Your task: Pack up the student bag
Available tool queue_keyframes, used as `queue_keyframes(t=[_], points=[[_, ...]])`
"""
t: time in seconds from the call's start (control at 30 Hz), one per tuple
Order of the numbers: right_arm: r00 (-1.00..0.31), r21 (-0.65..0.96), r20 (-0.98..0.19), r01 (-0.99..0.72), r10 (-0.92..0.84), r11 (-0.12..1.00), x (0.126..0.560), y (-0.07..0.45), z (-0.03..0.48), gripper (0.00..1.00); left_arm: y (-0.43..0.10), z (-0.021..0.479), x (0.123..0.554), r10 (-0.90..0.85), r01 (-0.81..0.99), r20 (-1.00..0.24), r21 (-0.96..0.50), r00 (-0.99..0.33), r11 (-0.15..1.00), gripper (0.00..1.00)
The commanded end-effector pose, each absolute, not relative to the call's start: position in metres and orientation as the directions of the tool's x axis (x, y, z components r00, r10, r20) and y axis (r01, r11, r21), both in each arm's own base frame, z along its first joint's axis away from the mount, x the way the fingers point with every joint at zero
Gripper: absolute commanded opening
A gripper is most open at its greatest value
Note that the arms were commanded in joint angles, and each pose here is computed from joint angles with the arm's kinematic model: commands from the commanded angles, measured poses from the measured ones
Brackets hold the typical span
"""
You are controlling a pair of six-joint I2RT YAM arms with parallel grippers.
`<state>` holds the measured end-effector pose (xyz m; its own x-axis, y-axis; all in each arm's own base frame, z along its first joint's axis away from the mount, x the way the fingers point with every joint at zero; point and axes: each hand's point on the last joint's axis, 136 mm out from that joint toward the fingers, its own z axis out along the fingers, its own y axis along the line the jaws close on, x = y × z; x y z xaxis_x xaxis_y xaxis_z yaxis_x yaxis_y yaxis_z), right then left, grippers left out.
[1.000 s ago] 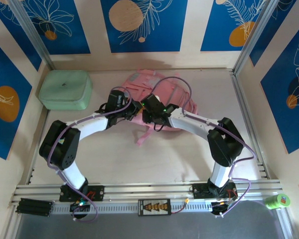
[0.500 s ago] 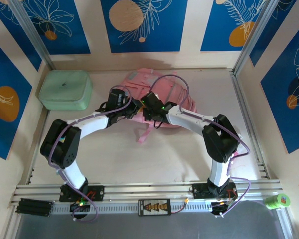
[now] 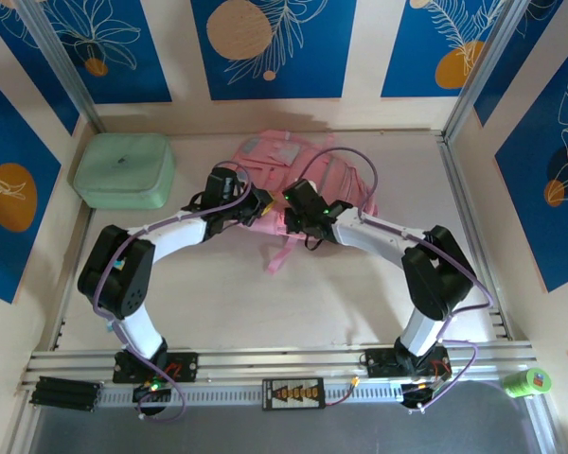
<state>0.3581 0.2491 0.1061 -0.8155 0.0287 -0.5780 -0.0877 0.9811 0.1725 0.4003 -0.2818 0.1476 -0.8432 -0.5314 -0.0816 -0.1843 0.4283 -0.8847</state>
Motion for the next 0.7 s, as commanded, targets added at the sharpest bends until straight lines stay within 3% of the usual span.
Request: queue_keyframes(t=[0.0,0.13,0.3,0.5,0.67], points=[[-0.852,0.034,-0.508,0.131,0.13,0.991,0.345,0.185,0.085,0.16,-0.27,0.183,0.419,-0.541,-0.087,-0.161,-0.911,-0.826,0.404,0.0],[-0.852,0.108,-0.518,0.018,0.072,0.994,0.347,0.224,0.095,0.22,-0.272,0.184,0.421,-0.539,-0.084,-0.157,-0.915,-0.828,0.395,0.0],[-0.857,0.167,-0.515,-0.071,0.026,0.983,0.351,0.249,0.096,0.38,-0.272,0.187,0.421,-0.539,-0.081,-0.156,-0.918,-0.828,0.389,0.0],[-0.862,0.163,-0.506,-0.06,0.031,0.985,0.351,0.247,0.087,0.39,-0.274,0.188,0.421,-0.534,-0.078,-0.154,-0.919,-0.832,0.387,0.0],[-0.854,0.144,-0.52,-0.08,0.007,0.986,0.356,0.251,0.088,0.31,-0.276,0.189,0.423,-0.53,-0.075,-0.15,-0.923,-0.834,0.378,0.0]])
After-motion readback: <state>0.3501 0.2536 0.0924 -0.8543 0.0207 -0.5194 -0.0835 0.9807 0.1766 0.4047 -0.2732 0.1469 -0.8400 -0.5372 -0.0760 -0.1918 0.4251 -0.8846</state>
